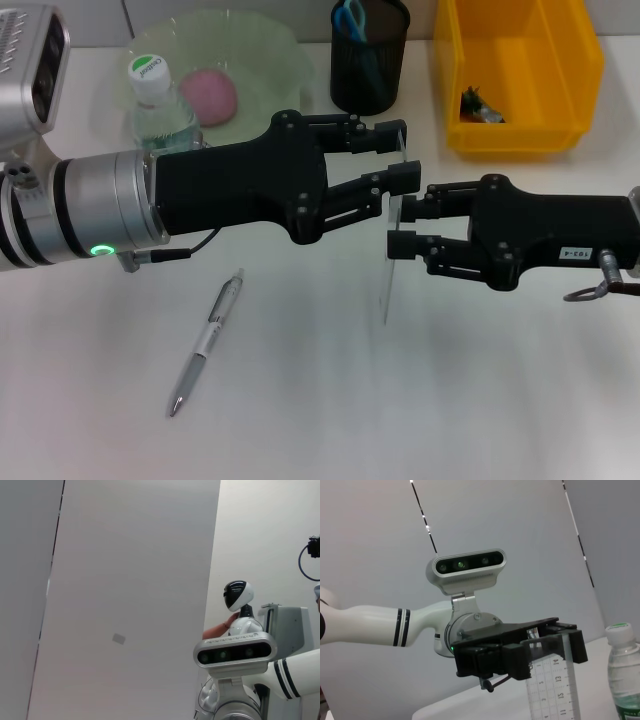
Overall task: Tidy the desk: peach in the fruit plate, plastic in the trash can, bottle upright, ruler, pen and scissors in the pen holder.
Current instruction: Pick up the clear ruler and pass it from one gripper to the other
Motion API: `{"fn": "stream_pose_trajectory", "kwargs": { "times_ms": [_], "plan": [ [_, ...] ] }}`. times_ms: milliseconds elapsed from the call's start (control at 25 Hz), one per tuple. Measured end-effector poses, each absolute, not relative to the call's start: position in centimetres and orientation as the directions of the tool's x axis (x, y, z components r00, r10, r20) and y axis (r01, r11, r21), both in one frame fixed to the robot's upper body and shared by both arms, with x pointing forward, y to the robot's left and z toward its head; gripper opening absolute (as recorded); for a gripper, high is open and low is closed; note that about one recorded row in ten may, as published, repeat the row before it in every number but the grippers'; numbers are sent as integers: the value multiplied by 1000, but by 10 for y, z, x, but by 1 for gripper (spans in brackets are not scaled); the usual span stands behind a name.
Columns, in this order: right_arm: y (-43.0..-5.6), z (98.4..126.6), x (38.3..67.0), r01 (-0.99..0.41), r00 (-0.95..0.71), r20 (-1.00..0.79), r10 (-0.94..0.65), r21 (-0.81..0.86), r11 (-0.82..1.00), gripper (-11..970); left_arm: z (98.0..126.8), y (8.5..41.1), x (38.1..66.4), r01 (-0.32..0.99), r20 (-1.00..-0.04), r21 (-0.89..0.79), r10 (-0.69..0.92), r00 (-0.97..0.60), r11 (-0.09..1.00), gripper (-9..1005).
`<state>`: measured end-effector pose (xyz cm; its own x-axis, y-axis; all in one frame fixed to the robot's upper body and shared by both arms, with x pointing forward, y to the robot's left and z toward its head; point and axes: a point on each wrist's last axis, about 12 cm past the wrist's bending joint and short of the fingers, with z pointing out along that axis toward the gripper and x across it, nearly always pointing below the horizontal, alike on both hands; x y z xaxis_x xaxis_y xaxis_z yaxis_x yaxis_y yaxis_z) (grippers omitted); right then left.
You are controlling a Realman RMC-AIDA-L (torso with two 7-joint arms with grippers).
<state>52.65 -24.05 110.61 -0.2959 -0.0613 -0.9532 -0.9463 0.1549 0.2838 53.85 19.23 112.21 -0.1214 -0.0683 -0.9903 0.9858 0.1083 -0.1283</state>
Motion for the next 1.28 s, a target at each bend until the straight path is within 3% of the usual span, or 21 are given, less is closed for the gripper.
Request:
{"fn": "stream_pose_trajectory", "kwargs": {
  "times_ms": [360,800,1040,1280],
  "plan": [
    [-241,1107,526,-946,-293,-955,-52,282,157,391,1122,193,539,985,-990,-128,-67,-121,115,389],
    [-242,1108,527,-948,-289,-956,-51,278,158,211,1122,192,539,985,-990,-129,-67,-121,115,389],
    [-248,1107,524,-946,-284,-958,-41,273,175,236,1122,193,539,985,-990,-128,-67,-121,115,389],
    [-256,1106,520,-941,-262,-965,-9,254,222,494,1122,193,539,985,-990,-130,-67,-123,117,389]
  ]
}}
